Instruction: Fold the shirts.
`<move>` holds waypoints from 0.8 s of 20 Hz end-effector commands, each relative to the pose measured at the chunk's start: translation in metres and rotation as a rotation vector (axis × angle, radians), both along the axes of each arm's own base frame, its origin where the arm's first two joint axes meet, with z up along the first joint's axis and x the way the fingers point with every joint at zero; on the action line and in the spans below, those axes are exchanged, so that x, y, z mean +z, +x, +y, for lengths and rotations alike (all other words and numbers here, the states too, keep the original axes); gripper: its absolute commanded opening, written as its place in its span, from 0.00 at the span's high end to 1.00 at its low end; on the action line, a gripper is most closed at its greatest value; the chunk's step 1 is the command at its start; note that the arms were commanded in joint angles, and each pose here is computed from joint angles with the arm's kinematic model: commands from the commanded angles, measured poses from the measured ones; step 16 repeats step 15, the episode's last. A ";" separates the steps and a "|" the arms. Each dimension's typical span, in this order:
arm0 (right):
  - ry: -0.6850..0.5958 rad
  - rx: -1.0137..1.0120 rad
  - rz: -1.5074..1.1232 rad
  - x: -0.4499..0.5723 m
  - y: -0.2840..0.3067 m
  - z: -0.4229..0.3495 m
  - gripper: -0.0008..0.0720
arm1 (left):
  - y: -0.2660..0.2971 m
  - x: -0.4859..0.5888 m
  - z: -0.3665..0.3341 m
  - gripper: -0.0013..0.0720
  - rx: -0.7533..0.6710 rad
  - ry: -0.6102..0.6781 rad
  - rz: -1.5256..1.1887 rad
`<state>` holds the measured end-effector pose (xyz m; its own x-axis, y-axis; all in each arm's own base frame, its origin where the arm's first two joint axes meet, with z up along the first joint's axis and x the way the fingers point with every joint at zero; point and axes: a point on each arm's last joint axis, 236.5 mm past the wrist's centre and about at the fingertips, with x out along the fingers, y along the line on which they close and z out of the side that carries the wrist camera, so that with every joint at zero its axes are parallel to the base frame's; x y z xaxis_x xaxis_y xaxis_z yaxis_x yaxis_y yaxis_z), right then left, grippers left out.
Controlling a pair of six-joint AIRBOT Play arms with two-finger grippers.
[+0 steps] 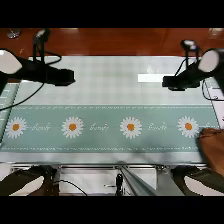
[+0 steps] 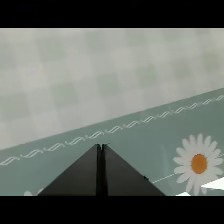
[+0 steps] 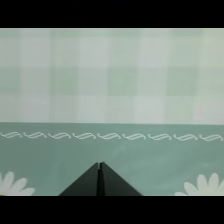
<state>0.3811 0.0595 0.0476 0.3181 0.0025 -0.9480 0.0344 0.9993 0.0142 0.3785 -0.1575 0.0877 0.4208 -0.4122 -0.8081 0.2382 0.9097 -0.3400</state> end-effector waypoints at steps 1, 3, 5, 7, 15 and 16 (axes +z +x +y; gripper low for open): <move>-0.157 0.035 0.040 -0.029 -0.005 -0.006 0.96 | -0.013 -0.049 0.018 0.94 0.025 0.090 0.097; -0.156 0.035 0.039 -0.029 -0.005 -0.006 0.96 | -0.013 -0.050 0.021 0.94 0.032 0.090 0.103; -0.156 0.035 0.039 -0.029 -0.005 -0.006 0.96 | -0.013 -0.051 0.021 0.94 0.031 0.090 0.105; -0.156 0.035 0.039 -0.029 -0.005 -0.006 0.96 | -0.013 -0.052 0.021 0.94 0.032 0.091 0.108; -0.156 0.035 0.039 -0.029 -0.005 -0.006 0.96 | -0.013 -0.053 0.021 0.94 0.031 0.091 0.109; -0.156 0.035 0.039 -0.029 -0.005 -0.006 0.96 | -0.013 -0.053 0.021 0.94 0.031 0.091 0.109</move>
